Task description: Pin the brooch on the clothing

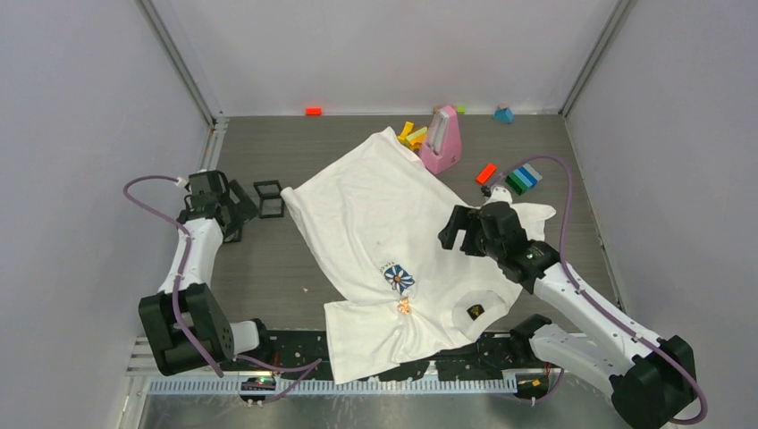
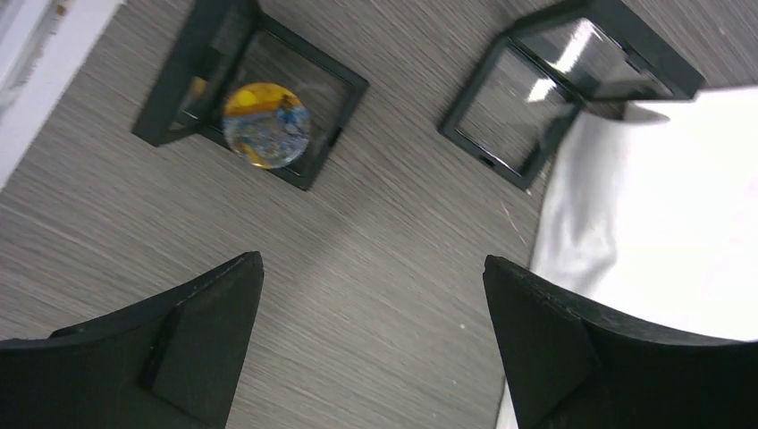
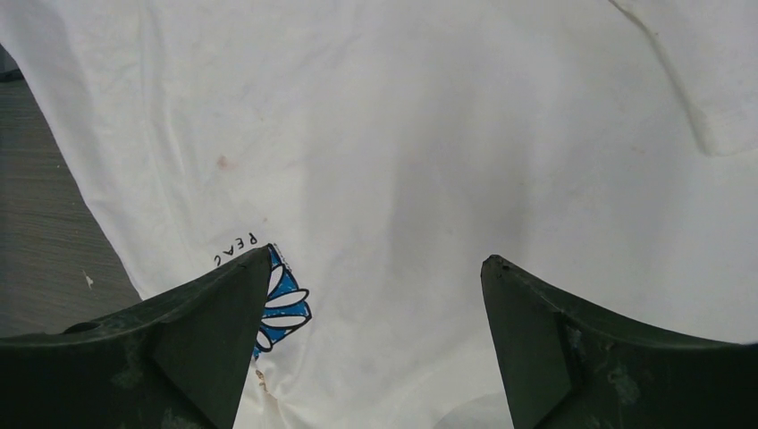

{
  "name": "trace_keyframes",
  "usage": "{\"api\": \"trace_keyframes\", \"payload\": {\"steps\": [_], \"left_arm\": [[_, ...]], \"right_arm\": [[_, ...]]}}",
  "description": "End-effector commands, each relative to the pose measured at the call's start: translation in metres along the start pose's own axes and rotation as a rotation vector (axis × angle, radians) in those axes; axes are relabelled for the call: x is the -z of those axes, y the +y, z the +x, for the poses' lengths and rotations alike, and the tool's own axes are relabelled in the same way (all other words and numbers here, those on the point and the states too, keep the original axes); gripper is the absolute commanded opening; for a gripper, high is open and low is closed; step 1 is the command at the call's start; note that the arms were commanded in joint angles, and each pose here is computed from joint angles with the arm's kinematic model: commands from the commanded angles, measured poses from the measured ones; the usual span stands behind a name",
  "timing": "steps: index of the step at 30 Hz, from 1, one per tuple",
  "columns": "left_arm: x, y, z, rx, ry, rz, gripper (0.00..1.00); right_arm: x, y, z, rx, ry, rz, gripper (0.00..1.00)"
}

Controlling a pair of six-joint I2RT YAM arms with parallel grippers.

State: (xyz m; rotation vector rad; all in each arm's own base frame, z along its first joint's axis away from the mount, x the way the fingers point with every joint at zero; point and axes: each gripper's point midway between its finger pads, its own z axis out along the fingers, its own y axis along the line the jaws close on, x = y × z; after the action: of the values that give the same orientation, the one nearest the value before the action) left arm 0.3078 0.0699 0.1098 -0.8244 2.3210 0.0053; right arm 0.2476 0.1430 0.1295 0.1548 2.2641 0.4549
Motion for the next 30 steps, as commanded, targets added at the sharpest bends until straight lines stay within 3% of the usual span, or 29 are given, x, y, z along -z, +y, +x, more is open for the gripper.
{"api": "trace_keyframes", "payload": {"steps": [1,12,30], "left_arm": [[-0.009,0.023,-0.024,0.091,-0.114,-0.104,0.96],[-0.031,0.055,-0.024,0.126,-0.131,-0.16,0.72],[-0.068,0.057,-0.031,0.096,-0.096,-0.147,0.62]], "right_arm": [[0.005,0.027,-0.014,0.008,-0.018,-0.15,0.93],[-0.003,0.037,0.008,-0.026,0.048,-0.248,0.89],[-0.008,0.049,0.016,-0.047,0.077,-0.325,0.88]]}}
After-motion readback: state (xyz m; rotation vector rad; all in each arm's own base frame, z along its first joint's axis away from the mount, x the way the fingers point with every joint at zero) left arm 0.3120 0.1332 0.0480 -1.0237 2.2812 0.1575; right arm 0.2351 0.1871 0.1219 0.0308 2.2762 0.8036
